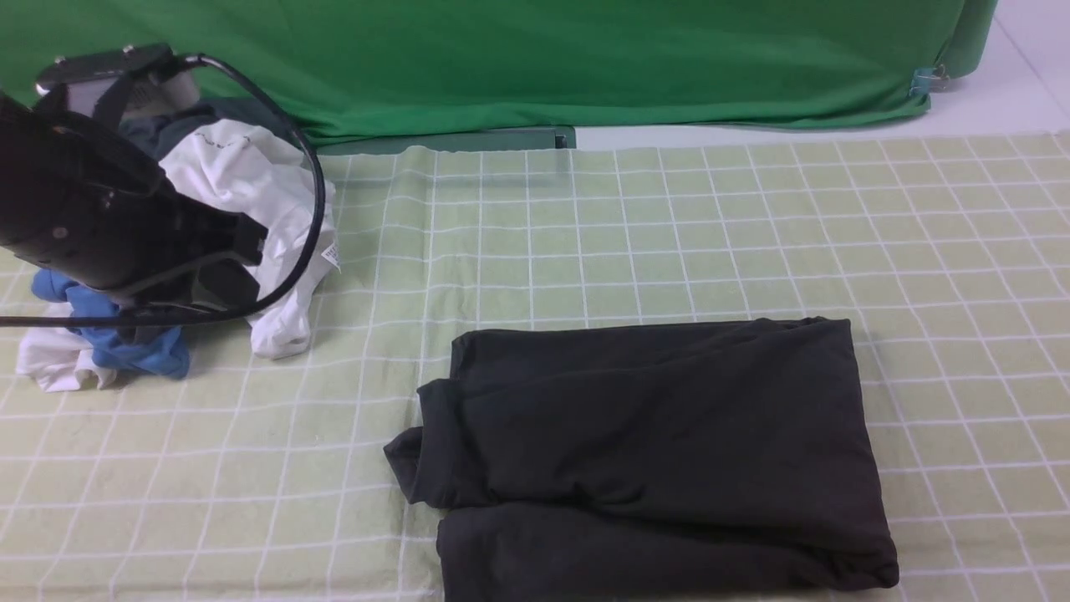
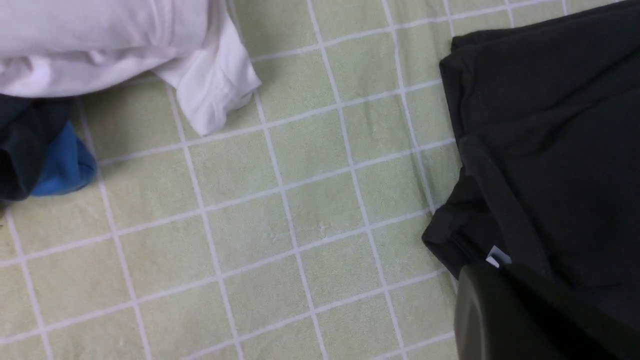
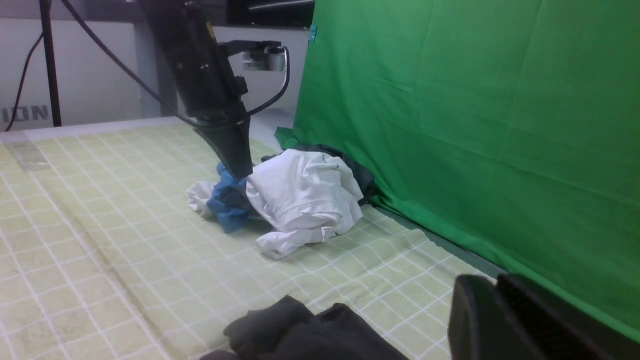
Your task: Fold a long-sleeved shirt over a green coffee tablecloth.
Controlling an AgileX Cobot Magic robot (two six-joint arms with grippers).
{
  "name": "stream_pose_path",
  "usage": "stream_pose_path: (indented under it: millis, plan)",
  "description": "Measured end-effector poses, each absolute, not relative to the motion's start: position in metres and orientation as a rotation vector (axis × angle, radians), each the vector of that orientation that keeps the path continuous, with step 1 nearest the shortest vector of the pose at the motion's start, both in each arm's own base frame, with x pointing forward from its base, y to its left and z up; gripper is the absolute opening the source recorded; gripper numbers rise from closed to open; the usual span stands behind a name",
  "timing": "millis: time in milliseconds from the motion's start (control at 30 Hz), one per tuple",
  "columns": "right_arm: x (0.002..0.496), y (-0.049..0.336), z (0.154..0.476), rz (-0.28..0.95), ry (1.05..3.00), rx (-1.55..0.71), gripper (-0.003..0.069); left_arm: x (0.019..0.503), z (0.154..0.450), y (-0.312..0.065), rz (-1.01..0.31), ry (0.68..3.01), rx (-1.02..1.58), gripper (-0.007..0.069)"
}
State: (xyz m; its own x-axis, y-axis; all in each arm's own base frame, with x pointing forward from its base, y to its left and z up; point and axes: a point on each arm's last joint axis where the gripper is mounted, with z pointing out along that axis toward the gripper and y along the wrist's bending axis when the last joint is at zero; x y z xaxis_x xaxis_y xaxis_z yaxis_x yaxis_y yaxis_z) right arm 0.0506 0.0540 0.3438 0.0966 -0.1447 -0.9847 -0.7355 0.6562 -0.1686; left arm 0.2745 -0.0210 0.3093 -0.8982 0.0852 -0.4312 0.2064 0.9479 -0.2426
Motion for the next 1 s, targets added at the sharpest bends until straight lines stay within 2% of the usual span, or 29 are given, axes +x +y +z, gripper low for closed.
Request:
stream_pose_path:
  millis: [333,533,600,633,667,800,867,900,1000]
  plan:
    - [0.048,0.049,0.346,0.505,1.421,-0.761,0.0070,0.275,0.310,-0.022,-0.419,2.672,0.197,0.0015]
    - [0.056,0.037,0.337,0.360,1.442,-0.570,0.0078,0.275,0.310,-0.023,-0.433,2.662,0.187,0.0015]
    - [0.059,0.028,0.318,0.247,1.449,-0.456,0.0083,0.276,0.311,-0.023,-0.428,2.652,0.185,0.0015]
    - [0.059,0.026,0.314,0.228,1.452,-0.438,0.0084,0.276,0.311,-0.023,-0.427,2.650,0.184,0.0015]
    - [0.059,0.020,0.294,0.149,1.477,-0.370,0.0088,0.277,0.311,-0.023,-0.426,2.648,0.186,0.0015]
    - [0.059,0.006,0.242,-0.027,1.575,-0.217,0.0097,0.276,0.311,-0.023,-0.425,2.651,0.191,0.0015]
    - [0.060,0.004,0.228,-0.060,1.605,-0.188,0.0101,0.276,0.311,-0.023,-0.426,2.652,0.194,0.0015]
    - [0.060,0.000,0.210,-0.106,1.651,-0.144,0.0106,0.276,0.311,-0.023,-0.426,2.654,0.194,0.0015]
    - [0.061,-0.002,0.197,-0.135,1.690,-0.115,0.0109,0.276,0.311,-0.023,-0.426,2.654,0.194,0.0015]
